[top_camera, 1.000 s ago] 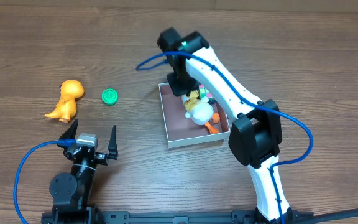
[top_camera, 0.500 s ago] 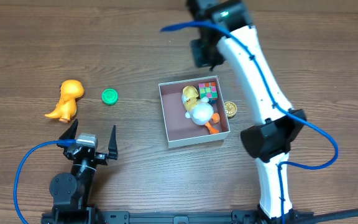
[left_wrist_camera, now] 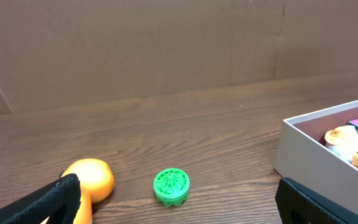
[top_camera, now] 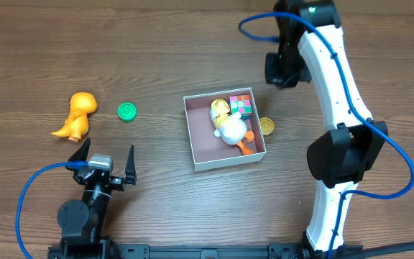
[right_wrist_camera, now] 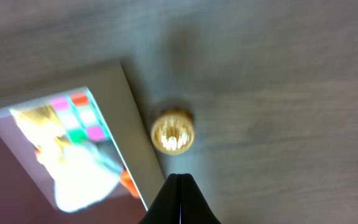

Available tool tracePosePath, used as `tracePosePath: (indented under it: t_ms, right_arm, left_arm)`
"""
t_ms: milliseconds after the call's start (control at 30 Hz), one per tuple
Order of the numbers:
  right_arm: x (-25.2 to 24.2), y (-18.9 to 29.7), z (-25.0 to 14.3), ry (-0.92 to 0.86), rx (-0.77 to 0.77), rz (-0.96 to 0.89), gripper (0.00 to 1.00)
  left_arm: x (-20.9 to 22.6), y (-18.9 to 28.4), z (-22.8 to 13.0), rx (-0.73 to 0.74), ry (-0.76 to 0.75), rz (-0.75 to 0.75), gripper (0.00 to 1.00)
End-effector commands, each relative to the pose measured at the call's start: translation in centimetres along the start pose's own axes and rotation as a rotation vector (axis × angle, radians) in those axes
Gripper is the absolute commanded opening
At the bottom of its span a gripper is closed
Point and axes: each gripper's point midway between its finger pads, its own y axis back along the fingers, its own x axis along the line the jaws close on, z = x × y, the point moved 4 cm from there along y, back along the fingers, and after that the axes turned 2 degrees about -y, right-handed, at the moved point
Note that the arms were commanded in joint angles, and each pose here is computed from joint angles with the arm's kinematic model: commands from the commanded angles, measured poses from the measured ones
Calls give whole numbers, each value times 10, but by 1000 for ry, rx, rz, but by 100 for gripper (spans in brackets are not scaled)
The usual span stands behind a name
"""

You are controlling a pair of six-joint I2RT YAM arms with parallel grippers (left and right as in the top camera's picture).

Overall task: Pack container
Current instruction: 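Lift the right gripper out and move it over the yellow lattice object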

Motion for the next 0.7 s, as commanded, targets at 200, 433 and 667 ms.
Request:
tracePosePath:
  t_ms: [200, 433, 667]
  right_arm:
    - [-1, -34, -28, 15, 156, -37, 4]
    - [12, -43, -41, 45, 231, 48, 4]
    - [29, -43, -48, 74, 248, 79, 4]
  left_arm:
    - [2, 0, 0, -5, -9, 11, 100]
    - [2, 0, 0, -5, -9, 11, 100]
    - [2, 0, 0, -5, -9, 11, 100]
